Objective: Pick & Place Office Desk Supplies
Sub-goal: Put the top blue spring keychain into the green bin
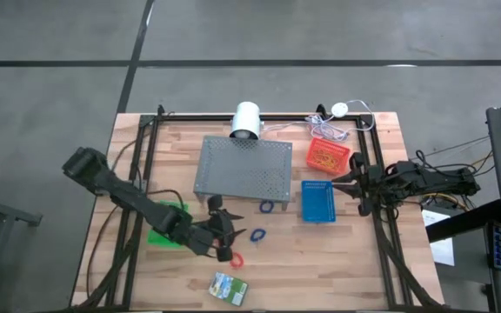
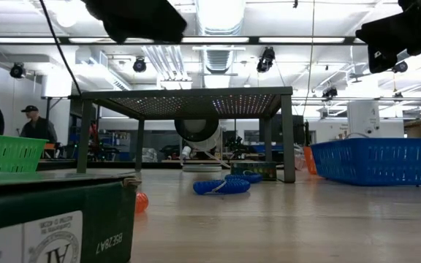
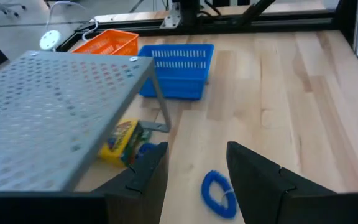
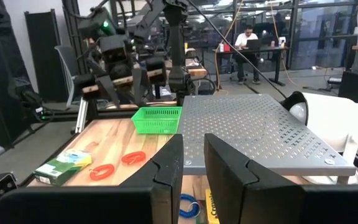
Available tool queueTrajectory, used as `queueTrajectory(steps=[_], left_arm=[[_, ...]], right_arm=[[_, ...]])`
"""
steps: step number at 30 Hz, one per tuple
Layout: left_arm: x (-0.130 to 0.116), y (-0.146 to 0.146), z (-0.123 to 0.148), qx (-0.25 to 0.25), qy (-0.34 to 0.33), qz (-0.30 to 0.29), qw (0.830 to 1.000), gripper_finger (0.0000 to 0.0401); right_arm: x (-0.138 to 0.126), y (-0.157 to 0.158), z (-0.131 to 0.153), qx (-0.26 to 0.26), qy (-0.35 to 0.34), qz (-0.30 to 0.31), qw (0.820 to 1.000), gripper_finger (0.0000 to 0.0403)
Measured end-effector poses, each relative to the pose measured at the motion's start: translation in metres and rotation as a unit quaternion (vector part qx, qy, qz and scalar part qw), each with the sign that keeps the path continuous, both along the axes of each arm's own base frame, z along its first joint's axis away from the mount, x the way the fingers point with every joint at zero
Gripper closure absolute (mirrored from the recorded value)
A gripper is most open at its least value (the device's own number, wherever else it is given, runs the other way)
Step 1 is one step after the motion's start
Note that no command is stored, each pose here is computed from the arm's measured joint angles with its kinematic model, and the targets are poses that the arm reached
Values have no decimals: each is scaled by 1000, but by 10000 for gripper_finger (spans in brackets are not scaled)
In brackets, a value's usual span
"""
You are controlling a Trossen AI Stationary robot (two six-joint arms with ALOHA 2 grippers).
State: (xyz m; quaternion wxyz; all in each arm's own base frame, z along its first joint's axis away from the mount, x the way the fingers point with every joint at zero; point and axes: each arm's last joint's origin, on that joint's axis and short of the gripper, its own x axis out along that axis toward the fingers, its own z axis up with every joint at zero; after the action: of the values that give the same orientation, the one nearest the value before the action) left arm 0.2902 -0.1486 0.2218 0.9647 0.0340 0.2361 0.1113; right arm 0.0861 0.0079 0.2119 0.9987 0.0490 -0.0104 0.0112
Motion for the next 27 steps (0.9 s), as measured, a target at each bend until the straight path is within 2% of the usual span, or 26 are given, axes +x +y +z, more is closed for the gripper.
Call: queueTrajectory(steps=[4, 9, 17, 24, 27], left_arm=[[13, -7, -3, -11, -21, 2, 1000, 236], [22, -12, -13, 2, -19, 16, 1000, 236], [40, -19, -59, 45, -23, 65, 997, 236], [52, -23, -83, 54, -87, 139, 985, 235], [57, -20, -93, 51, -94, 149, 983, 235]], right_arm=[[0, 0, 0, 0, 0, 0, 1000, 339], [0, 0, 0, -1, 0, 0, 1000, 339], [0, 0, 0, 1, 0, 0, 1000, 339], [0, 0, 0, 0, 0, 0, 1000, 339], [0, 0, 0, 0, 0, 0, 1000, 339]])
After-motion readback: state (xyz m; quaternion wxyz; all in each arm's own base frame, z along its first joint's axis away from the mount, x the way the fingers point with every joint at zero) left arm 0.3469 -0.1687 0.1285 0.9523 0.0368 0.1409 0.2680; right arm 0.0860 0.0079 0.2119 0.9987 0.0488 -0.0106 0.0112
